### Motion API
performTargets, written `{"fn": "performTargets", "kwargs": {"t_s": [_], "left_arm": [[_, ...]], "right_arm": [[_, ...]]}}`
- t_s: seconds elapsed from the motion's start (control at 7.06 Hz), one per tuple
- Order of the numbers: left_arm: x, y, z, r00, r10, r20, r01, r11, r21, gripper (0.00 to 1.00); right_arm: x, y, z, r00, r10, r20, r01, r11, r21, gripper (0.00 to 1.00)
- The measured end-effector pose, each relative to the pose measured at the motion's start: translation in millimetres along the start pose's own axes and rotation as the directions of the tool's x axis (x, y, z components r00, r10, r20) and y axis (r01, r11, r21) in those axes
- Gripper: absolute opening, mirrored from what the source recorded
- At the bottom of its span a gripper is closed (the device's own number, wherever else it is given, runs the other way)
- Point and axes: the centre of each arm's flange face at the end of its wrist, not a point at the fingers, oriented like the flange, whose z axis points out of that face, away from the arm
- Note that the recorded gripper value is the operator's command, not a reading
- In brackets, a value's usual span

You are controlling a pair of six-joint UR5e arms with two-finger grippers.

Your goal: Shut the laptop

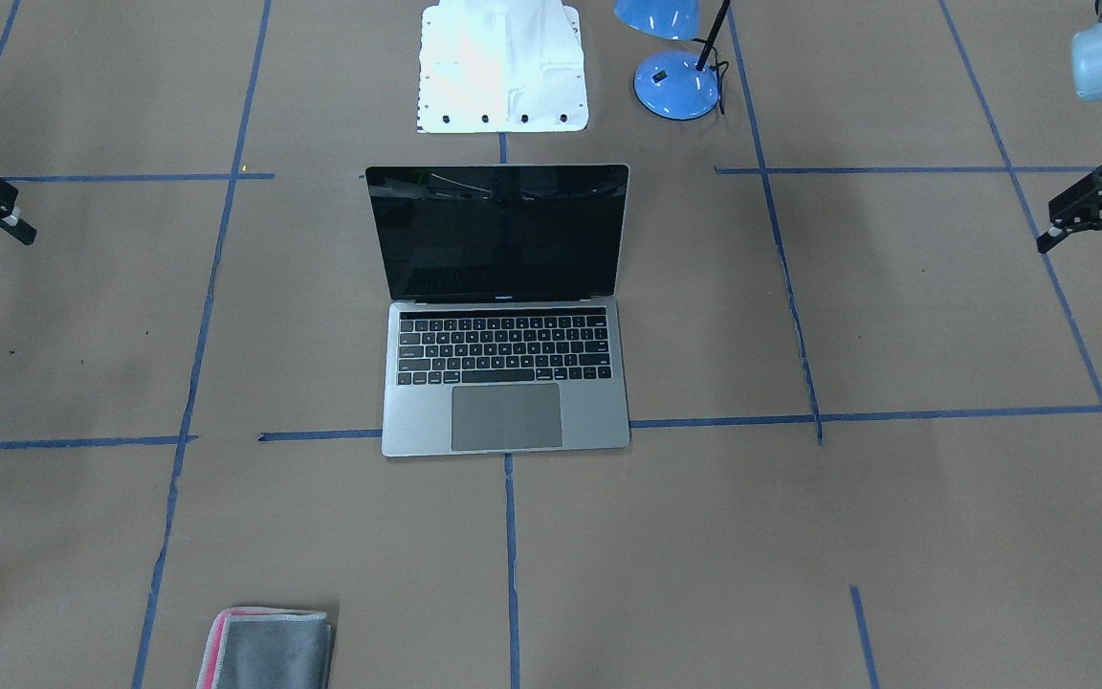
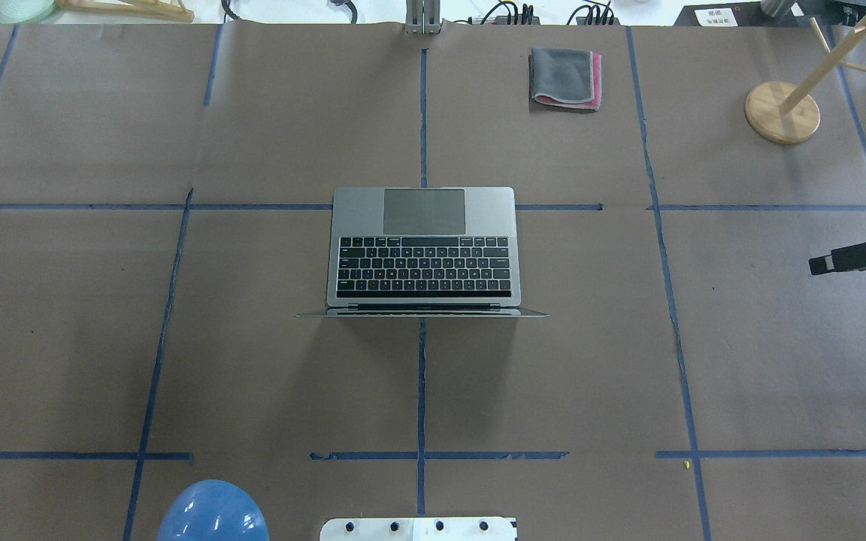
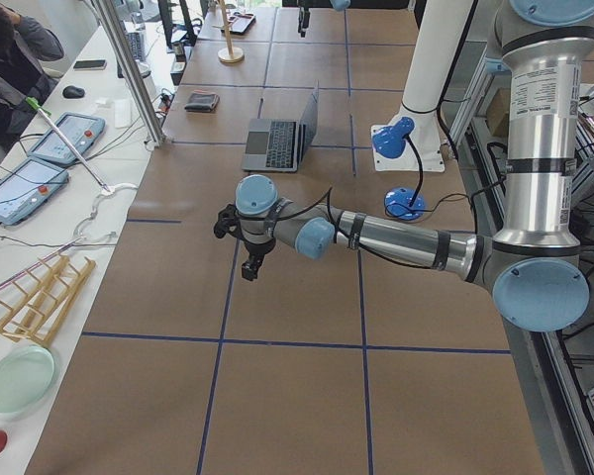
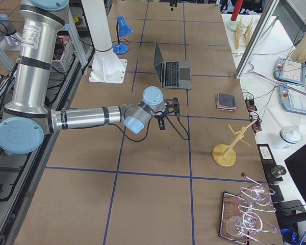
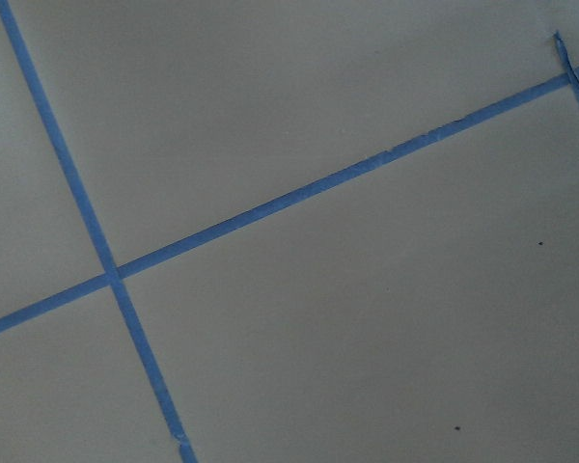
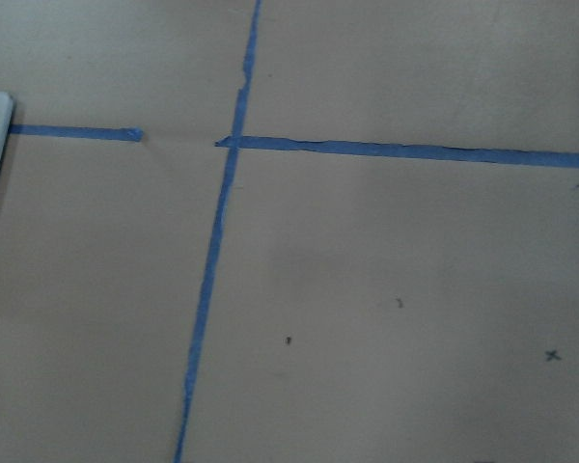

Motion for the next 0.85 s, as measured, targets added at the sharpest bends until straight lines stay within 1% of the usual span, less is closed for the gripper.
{"fn": "performTargets", "kwargs": {"t_s": [0.14,0.28,0.43,0.71,0.85], "left_arm": [[31.7,5.0,16.3,0.996,-0.062,-0.06,0.065,0.997,0.04,1.0],[59.8,11.8,28.2,0.985,-0.116,-0.127,0.125,0.99,0.062,1.0],[79.8,17.8,34.7,0.972,-0.149,-0.181,0.164,0.984,0.069,1.0],[115.4,23.8,42.2,0.948,-0.186,-0.258,0.213,0.974,0.081,0.99],[147.0,25.6,48.1,0.932,-0.22,-0.289,0.257,0.961,0.097,0.98]], "right_arm": [[-16.5,7.7,7.6,0.999,0.019,0.051,-0.019,1.0,0.002,1.0],[-32.3,15.8,14.9,0.994,0.039,0.099,-0.04,0.999,0.003,1.0],[-48.5,25.0,23.8,0.988,0.062,0.144,-0.064,0.998,0.007,1.0],[-91.7,44.0,44.2,0.97,0.115,0.216,-0.124,0.992,0.028,0.99],[-122.4,55.4,52.8,0.957,0.15,0.248,-0.166,0.985,0.044,0.97]]}}
